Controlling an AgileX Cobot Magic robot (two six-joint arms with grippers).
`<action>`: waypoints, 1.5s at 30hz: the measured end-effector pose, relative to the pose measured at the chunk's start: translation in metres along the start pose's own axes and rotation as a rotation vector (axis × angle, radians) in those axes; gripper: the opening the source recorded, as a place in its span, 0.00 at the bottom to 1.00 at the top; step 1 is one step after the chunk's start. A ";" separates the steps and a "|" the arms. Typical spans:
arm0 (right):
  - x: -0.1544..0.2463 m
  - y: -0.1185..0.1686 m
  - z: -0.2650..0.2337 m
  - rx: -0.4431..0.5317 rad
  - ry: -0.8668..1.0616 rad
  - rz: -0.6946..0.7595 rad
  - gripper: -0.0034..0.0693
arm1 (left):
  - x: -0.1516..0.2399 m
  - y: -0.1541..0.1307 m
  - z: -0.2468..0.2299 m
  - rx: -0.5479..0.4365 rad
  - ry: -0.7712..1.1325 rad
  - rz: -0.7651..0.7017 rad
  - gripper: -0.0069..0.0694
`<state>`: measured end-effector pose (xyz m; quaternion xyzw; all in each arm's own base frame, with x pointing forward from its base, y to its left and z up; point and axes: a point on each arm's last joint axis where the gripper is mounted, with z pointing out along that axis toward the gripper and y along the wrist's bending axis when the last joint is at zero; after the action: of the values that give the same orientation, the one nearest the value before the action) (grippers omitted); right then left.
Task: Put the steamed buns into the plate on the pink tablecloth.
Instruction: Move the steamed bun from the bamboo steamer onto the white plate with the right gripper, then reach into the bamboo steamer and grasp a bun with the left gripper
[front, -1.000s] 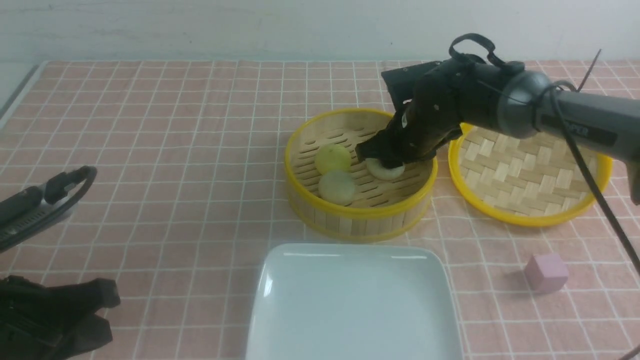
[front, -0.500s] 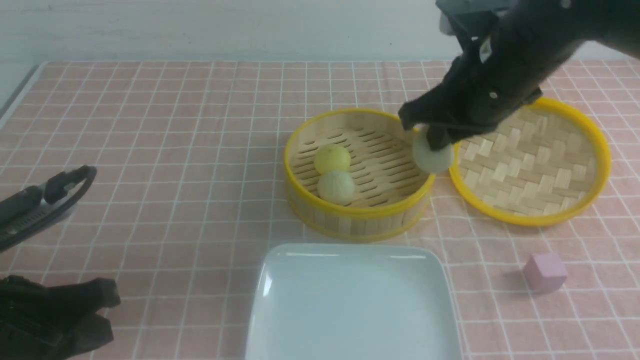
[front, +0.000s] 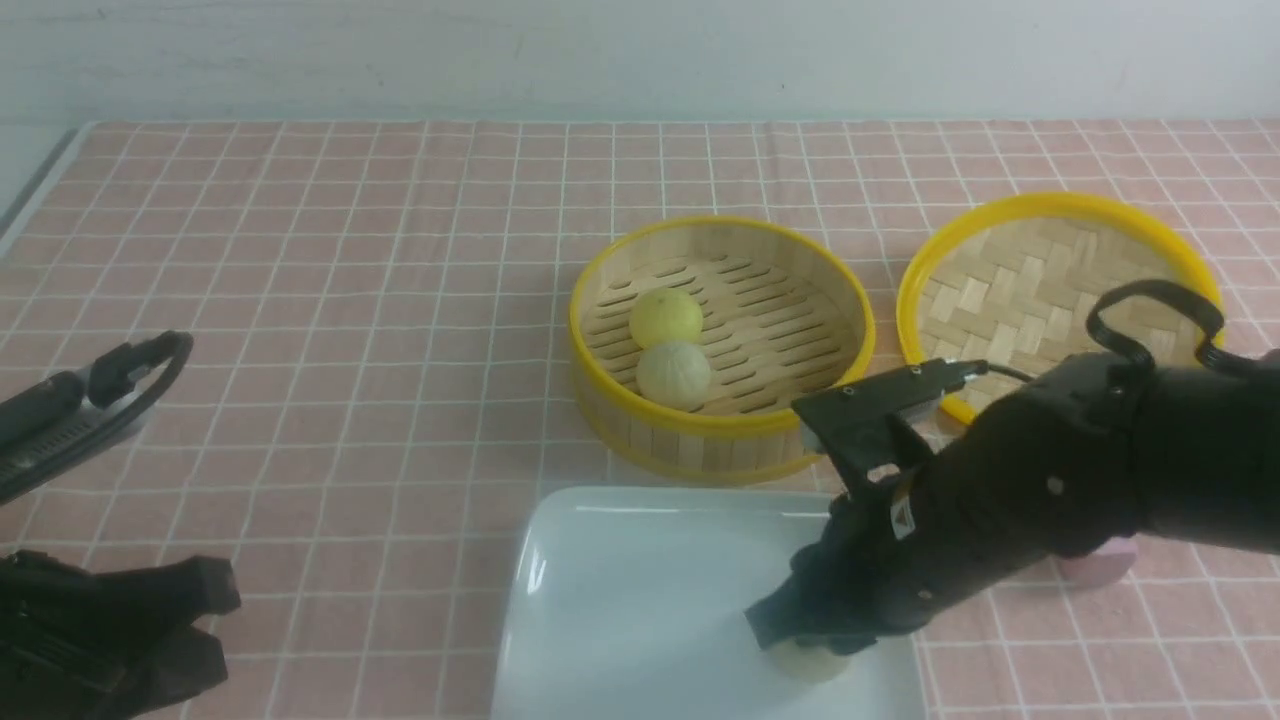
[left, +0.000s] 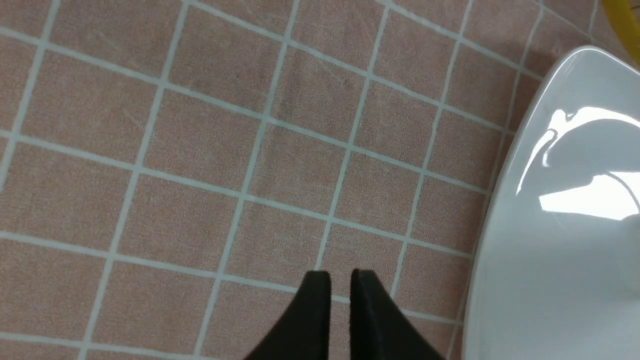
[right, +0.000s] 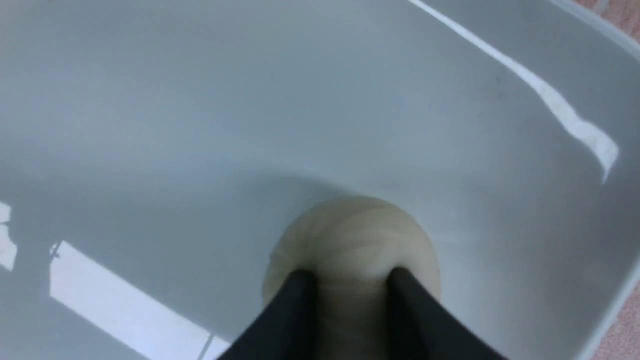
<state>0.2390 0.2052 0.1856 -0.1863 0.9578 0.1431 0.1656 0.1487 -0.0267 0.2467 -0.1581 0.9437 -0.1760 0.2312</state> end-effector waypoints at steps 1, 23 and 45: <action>-0.001 0.001 -0.001 -0.001 0.004 -0.001 0.43 | 0.000 0.000 0.000 0.000 0.000 0.000 0.21; 0.088 -0.028 -0.237 0.202 -0.176 -0.229 0.03 | -0.011 -0.009 -0.009 0.024 -0.028 0.022 0.22; 0.151 -0.058 -0.192 0.234 -0.298 -0.288 0.04 | -0.087 -0.204 0.080 0.263 0.200 0.358 0.19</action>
<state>0.0791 0.0426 0.2908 -0.2773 0.8963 0.0322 0.3444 0.3060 -0.1958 0.2963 0.0615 0.9438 -0.2683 0.1828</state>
